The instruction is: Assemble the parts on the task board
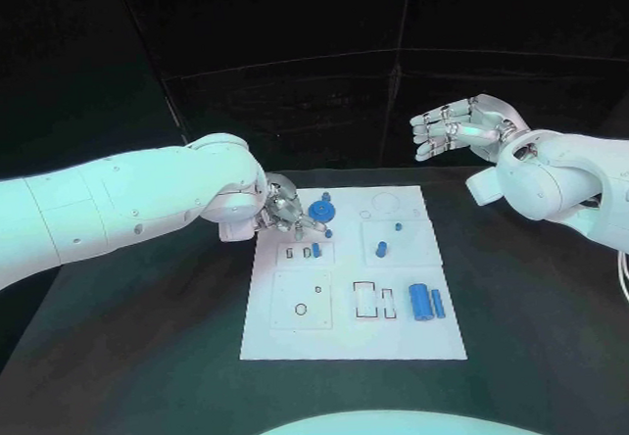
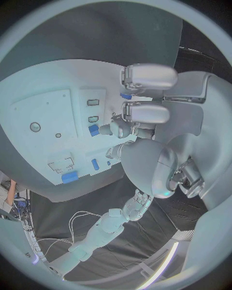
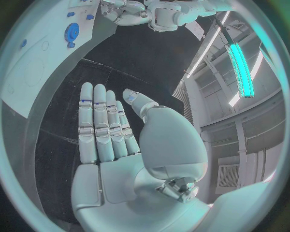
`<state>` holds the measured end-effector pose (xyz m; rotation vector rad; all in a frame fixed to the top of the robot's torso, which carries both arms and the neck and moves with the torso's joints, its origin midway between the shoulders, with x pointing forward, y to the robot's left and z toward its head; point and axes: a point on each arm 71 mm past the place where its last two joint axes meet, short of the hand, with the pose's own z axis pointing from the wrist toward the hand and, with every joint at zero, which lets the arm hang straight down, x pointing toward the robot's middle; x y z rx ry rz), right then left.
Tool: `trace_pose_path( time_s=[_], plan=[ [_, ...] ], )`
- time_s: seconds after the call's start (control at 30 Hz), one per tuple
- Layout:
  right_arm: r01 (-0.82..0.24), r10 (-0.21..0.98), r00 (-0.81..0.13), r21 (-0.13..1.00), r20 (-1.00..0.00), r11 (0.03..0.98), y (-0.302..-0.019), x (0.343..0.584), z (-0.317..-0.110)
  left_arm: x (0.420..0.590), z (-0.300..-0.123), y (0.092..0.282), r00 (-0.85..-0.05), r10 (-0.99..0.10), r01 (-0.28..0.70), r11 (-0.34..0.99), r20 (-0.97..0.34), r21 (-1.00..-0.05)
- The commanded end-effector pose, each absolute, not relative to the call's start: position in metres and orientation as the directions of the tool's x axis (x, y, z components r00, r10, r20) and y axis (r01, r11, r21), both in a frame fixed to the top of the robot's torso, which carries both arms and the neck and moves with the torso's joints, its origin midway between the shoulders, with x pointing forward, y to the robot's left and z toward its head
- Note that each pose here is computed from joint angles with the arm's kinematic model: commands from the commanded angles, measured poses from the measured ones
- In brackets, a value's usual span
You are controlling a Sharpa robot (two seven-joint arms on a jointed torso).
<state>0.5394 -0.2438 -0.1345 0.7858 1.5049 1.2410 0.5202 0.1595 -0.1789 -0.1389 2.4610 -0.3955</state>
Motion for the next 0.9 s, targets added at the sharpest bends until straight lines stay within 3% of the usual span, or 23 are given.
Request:
trace_pose_path(
  time_s=[0.03, 0.9],
  plan=[
    [-0.116, 0.911, -0.29, 0.956, -0.293, 0.271, -0.243, 0.54, -0.132, 0.522, -0.179, 0.161, -0.794, -0.111, 0.031, 0.974, -0.597, -0.223],
    [-0.143, 0.913, -0.277, 0.952, -0.3, 0.27, -0.237, 0.541, -0.131, 0.534, -0.192, 0.137, -0.796, -0.078, 0.043, 0.982, -0.601, -0.184]
  ],
)
